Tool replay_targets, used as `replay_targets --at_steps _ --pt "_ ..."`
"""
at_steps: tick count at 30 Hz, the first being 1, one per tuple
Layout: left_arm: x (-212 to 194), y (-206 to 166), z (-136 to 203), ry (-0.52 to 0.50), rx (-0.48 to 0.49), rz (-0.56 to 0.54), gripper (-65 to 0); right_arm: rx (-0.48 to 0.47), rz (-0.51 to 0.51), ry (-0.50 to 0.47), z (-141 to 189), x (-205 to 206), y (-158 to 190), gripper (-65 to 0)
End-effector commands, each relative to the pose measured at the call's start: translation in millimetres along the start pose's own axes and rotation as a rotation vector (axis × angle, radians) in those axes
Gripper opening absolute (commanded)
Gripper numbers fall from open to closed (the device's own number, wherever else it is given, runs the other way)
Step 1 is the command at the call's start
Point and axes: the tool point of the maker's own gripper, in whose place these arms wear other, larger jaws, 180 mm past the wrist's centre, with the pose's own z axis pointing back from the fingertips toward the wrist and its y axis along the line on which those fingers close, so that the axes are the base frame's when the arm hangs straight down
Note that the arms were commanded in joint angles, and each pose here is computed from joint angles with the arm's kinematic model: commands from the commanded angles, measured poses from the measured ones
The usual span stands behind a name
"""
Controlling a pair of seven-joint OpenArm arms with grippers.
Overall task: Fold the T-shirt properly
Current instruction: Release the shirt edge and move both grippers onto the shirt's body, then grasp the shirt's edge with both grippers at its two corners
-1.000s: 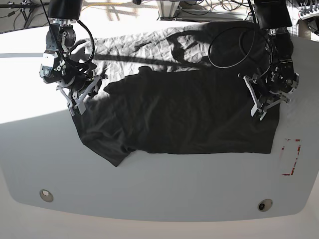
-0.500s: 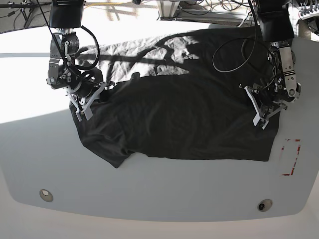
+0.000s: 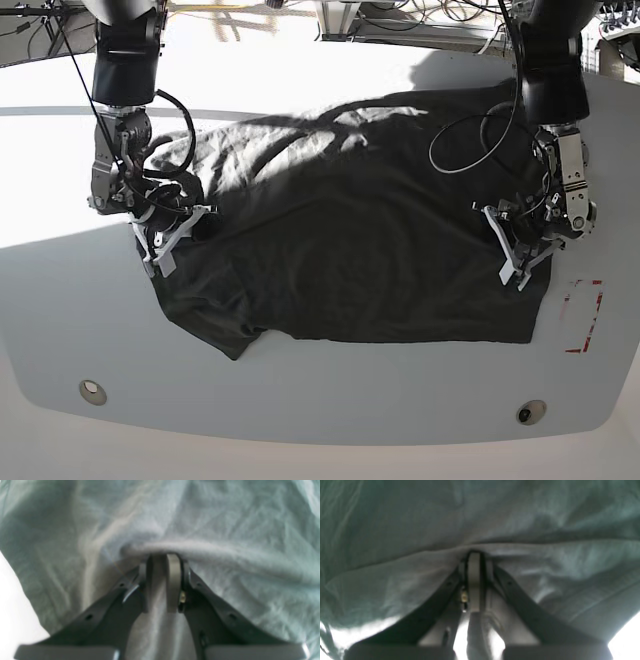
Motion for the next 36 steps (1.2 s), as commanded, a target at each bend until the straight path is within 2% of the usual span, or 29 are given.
replay_targets --at_steps 1,4,12,17,18,20,21,23,25,30,36 --pt "5 10 -3 0.011 0.012 0.007 -56.9 -0.095 0.003 0.047 5 5 -33 -61.7" --pt "15 14 -9 -0.004 -0.002 0.036 -56.8 -0.107 -0.006 0.032 4 16 -41 -61.7" --pt "42 21 -6 -0.052 -0.003 0.04 -56.5 -0.146 0.087 -0.034 17 56 -39 -61.0" --pt "67 23 14 -0.095 0.034 -0.01 -48.3 -0.158 0.156 -0.071 37 73 -23 -47.2" --pt "78 21 23 -0.124 0.04 -0.026 -44.0 -0.163 0.184 -0.086 45 77 -17 -39.6" --pt "90 19 33 -0.16 0.038 -0.036 -39.9 -0.173 0.197 -0.111 56 79 -14 -32.0" --pt "97 15 40 -0.179 0.033 -0.045 -37.1 -0.189 0.189 -0.126 66 76 -17 -26.3" --pt "97 10 48 -0.185 0.025 -0.052 -34.6 -0.206 0.161 -0.153 78 72 -20 -20.6" --pt "96 9 56 -0.195 0.021 -0.045 -34.3 -0.224 0.115 -0.173 87 64 -28 -17.8" --pt "82 18 80 -0.226 0.043 0.013 -34.3 -0.289 -0.021 -0.199 108 36 -59 -18.1" --pt "54 30 101 -0.218 0.069 0.085 -34.3 -0.327 -0.124 -0.192 118 5 -78 -17.6"
